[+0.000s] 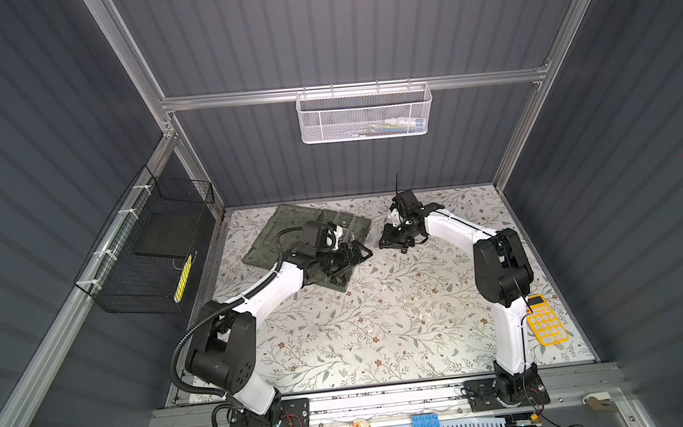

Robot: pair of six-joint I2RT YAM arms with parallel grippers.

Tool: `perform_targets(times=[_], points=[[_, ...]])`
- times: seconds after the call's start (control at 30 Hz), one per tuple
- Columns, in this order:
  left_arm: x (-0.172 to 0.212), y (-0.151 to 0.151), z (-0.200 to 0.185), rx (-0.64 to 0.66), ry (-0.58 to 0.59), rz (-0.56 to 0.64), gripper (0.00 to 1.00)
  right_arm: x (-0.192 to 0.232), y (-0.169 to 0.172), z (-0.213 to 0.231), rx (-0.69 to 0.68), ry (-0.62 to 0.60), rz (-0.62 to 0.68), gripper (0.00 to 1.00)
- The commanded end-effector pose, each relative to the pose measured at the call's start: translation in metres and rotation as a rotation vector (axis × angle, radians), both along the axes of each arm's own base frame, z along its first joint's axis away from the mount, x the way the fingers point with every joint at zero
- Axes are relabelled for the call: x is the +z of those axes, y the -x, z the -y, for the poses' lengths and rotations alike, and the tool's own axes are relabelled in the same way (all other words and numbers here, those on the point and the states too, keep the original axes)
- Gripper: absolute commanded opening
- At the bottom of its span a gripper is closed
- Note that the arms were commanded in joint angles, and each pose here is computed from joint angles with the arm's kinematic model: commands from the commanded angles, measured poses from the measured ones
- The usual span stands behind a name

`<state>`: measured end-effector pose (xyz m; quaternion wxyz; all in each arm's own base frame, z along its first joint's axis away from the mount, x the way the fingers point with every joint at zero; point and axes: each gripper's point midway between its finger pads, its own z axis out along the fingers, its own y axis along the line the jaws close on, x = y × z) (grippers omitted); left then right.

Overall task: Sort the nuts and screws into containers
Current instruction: 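Lift the black bolt with the right gripper and carry it over the compartment, then lower the bolt into the compartment and open the right gripper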

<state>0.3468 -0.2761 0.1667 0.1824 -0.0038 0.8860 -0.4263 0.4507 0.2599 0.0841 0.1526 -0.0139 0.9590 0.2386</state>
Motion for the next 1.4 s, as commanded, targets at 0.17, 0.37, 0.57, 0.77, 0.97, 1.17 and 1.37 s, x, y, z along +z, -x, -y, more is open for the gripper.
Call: perform_targets(times=[0.17,0.37,0.57,0.77,0.97,1.17,1.37], points=[[0.015,-0.003,-0.045,0.072,0.067,-0.004,1.0,0.038,0.013,-0.039,0.067,-0.044,0.046,0.31],[0.019,0.002,-0.066,0.099,0.072,0.002,1.0,0.05,0.023,-0.07,0.12,-0.056,0.062,0.31],[0.011,0.009,-0.078,0.122,0.097,-0.023,1.0,0.052,0.032,-0.1,0.163,-0.067,0.061,0.31],[0.005,0.014,-0.091,0.153,0.138,-0.049,1.0,0.046,0.039,-0.127,0.198,-0.074,0.055,0.32],[0.003,0.018,-0.097,0.165,0.147,-0.059,1.0,0.024,0.042,-0.141,0.213,-0.057,0.031,0.32],[0.002,0.018,-0.099,0.172,0.147,-0.061,1.0,0.006,0.045,-0.143,0.218,-0.035,0.006,0.35],[0.003,0.017,-0.1,0.175,0.144,-0.057,1.0,-0.005,0.046,-0.141,0.221,-0.019,-0.011,0.4]])
